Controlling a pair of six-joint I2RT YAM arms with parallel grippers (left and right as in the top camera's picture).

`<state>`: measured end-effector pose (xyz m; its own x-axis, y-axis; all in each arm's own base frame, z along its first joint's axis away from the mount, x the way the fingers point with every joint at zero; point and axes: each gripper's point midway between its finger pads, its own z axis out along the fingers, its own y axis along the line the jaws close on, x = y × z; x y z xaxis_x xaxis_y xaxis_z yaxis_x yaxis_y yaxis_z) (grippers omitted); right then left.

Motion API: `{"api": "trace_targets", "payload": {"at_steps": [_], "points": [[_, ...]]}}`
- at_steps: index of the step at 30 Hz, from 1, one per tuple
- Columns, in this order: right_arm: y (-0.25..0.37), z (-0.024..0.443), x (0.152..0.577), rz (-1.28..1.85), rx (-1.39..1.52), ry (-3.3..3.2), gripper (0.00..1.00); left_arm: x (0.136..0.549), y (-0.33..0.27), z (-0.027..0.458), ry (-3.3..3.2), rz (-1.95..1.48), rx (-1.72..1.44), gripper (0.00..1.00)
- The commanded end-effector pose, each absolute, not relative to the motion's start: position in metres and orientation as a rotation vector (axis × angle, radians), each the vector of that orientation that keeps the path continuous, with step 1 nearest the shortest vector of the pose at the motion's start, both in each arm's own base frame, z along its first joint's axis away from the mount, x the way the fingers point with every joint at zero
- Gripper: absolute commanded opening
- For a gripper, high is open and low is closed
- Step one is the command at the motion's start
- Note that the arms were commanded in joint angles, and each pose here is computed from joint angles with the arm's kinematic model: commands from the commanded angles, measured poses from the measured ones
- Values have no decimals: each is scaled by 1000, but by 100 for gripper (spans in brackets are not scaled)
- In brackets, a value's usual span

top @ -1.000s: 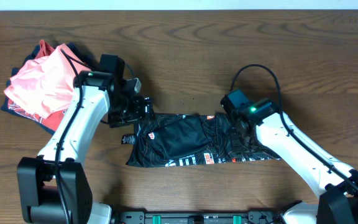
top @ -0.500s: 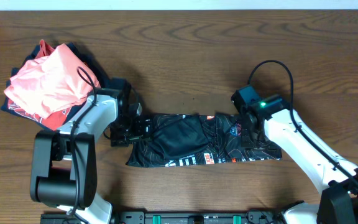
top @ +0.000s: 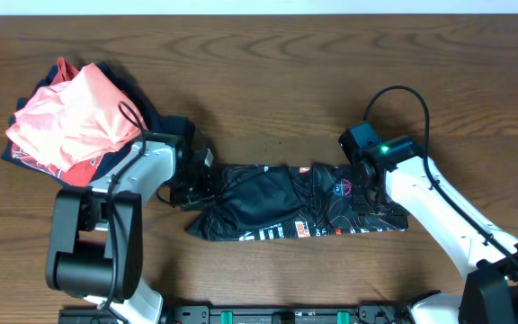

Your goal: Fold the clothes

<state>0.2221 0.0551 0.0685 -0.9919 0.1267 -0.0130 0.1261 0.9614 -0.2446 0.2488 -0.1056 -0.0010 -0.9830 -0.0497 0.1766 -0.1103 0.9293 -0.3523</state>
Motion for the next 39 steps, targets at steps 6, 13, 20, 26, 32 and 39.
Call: {"api": "trace_targets", "payload": {"at_steps": [6,13,20,26,32,39], "points": [[22,92,233,413,-354,-3170,42,270,-59,12,-2951,409,278,6],[-12,108,237,322,-545,-3210,59,294,-7,75,-3019,226,444,6],[-20,106,243,208,-562,-3215,59,283,-60,129,-3073,303,312,6],[-20,107,245,204,-564,-3224,60,268,-150,134,-3124,339,2,6],[-16,106,245,174,-551,-3222,59,252,-234,117,-3138,407,-233,6],[-13,106,245,144,-538,-3224,60,234,-301,97,-3130,503,-442,6]]}}
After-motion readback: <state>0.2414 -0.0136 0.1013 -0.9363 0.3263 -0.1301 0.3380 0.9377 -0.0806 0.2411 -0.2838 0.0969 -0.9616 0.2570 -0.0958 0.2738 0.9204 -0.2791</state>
